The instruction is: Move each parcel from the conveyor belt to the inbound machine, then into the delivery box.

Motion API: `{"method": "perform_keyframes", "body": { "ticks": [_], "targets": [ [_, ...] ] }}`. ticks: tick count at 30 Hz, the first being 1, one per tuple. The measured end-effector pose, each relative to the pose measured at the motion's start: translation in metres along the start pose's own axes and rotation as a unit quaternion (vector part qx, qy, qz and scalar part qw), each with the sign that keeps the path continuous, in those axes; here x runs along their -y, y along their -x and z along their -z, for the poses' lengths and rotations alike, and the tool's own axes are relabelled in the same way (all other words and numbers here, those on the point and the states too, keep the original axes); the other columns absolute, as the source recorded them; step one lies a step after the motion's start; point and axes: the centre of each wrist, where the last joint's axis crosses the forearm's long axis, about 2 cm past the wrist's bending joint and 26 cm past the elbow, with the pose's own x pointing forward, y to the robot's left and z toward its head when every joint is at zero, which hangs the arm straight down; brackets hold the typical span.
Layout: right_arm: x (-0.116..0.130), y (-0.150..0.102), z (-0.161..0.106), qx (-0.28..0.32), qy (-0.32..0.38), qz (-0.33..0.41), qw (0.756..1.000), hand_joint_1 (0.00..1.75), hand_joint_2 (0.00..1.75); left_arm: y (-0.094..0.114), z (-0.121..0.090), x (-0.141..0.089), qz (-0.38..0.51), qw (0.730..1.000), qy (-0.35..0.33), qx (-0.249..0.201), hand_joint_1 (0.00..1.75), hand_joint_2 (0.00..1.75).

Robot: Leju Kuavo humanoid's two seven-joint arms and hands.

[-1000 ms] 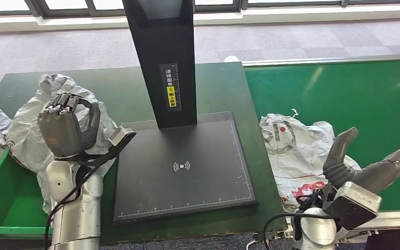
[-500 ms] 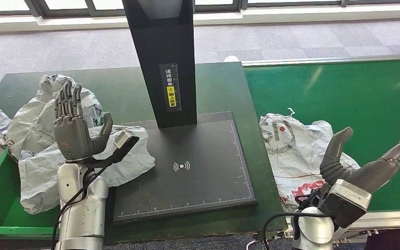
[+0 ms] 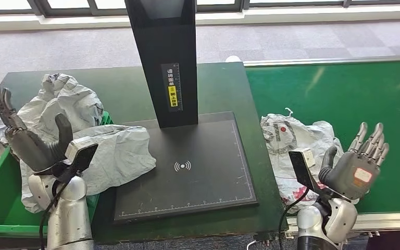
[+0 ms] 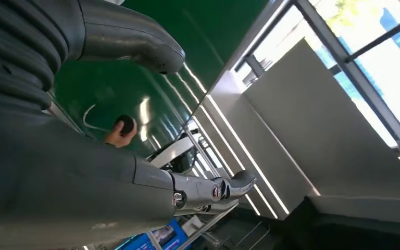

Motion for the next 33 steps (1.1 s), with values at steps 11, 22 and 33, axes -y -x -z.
{"method": "perform_keyframes", "body": {
  "ticks": [11, 22, 33],
  "targets": [
    [-0.034, 0.032, -0.023, -0.202, -0.095, -0.101, 0.970, 0.00, 1.75, -0.035, -0.025, 0.022, -0.330, 0.940, 0.064, -0.062, 0.00, 1.75],
    [-0.071, 0.088, -0.054, -0.248, -0.230, -0.141, 0.930, 0.00, 1.75, -0.084, -0.055, 0.004, -0.608, 0.766, 0.206, -0.008, 0.00, 1.75],
    [-0.092, 0.098, -0.063, -0.271, -0.390, 0.148, 0.868, 1.31, 1.75, -0.090, -0.052, -0.009, -0.663, 0.710, 0.234, 0.031, 0.00, 1.75]
  ]
}}
